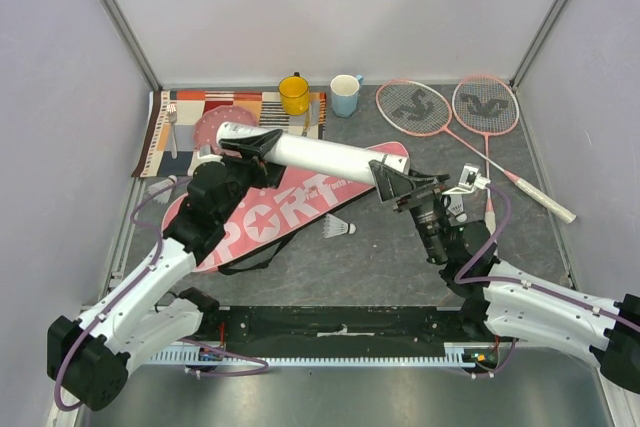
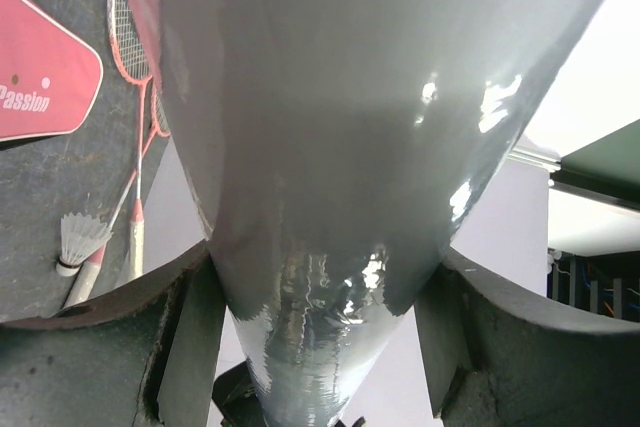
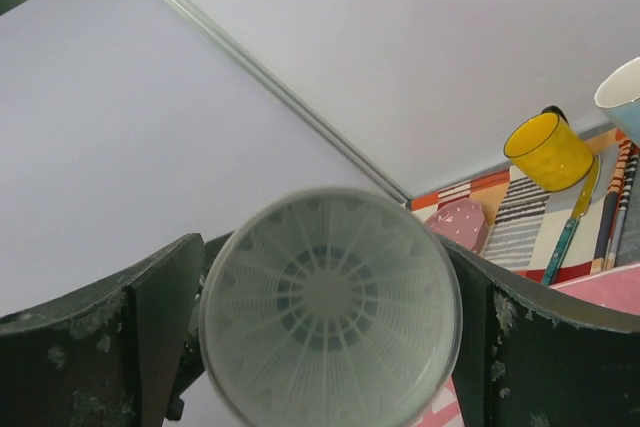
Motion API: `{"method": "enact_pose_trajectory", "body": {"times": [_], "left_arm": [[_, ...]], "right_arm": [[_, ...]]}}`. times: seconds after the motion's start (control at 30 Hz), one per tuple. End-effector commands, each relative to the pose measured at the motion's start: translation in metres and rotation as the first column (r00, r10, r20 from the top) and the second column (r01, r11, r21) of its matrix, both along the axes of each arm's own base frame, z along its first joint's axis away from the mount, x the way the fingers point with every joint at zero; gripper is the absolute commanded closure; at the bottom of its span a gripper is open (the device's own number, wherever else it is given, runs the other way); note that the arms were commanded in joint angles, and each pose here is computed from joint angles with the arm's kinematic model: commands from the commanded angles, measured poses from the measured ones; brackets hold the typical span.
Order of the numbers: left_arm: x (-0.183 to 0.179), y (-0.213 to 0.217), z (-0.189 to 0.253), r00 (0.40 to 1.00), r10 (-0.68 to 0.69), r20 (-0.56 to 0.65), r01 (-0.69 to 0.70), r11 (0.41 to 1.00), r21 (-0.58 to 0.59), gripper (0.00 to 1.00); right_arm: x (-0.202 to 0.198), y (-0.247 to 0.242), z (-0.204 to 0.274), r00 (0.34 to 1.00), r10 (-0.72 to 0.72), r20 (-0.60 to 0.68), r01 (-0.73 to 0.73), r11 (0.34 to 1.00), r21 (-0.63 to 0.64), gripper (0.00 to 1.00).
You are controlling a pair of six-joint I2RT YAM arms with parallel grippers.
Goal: Pack up the badminton gear
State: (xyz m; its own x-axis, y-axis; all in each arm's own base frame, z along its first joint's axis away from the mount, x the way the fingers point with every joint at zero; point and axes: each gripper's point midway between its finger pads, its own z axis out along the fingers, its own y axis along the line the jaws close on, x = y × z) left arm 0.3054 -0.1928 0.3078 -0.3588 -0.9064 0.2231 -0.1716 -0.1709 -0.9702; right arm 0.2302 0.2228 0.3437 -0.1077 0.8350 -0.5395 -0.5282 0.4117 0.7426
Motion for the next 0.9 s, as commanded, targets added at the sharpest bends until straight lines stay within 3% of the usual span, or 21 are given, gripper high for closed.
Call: {"method": "enact_pose_trajectory", "body": {"times": [0.0, 0.3, 0.43, 0.6, 0.7, 0.8, 0.87], "left_arm": [[-0.008, 0.0, 0.024, 0.997, -0.017, 0.072, 0.023, 0.997, -0.078, 0.53], [-0.011, 0.001, 0.024, 0.996, -0.023, 0.085, 0.03, 0.997, -0.071, 0.4], [-0.015, -0.003, 0.026, 0.993, -0.051, 0.105, 0.058, 0.996, -0.064, 0.24], [-0.027, -0.011, 0.022, 0.98, -0.128, 0.149, 0.124, 0.992, 0.038, 0.04], [-0.05, -0.026, -0.002, 0.954, -0.279, 0.114, 0.258, 0.951, 0.172, 0.0], [-0.086, -0.036, -0.046, 0.893, -0.45, 0.0, 0.435, 0.864, 0.253, 0.0], [-0.117, -0.038, -0.072, 0.835, -0.549, -0.038, 0.541, 0.804, 0.246, 0.0]], "right_arm": [[0.006, -0.009, 0.031, 0.999, -0.049, 0.008, 0.048, 0.993, 0.106, 0.02], [0.004, 0.004, 0.03, 1.0, 0.008, -0.004, -0.008, 0.996, 0.088, 0.23], [0.003, 0.003, 0.028, 1.0, 0.009, -0.009, -0.009, 0.997, 0.075, 0.32], [0.003, -0.005, 0.038, 1.0, -0.028, 0.004, 0.027, 0.998, 0.048, 0.33], [0.008, -0.006, 0.039, 0.998, -0.068, -0.018, 0.067, 0.997, -0.037, 0.39], [0.013, -0.011, 0.04, 0.992, -0.119, -0.029, 0.114, 0.984, -0.134, 0.4], [0.015, -0.013, 0.045, 0.989, -0.144, -0.03, 0.135, 0.971, -0.198, 0.41]]}}
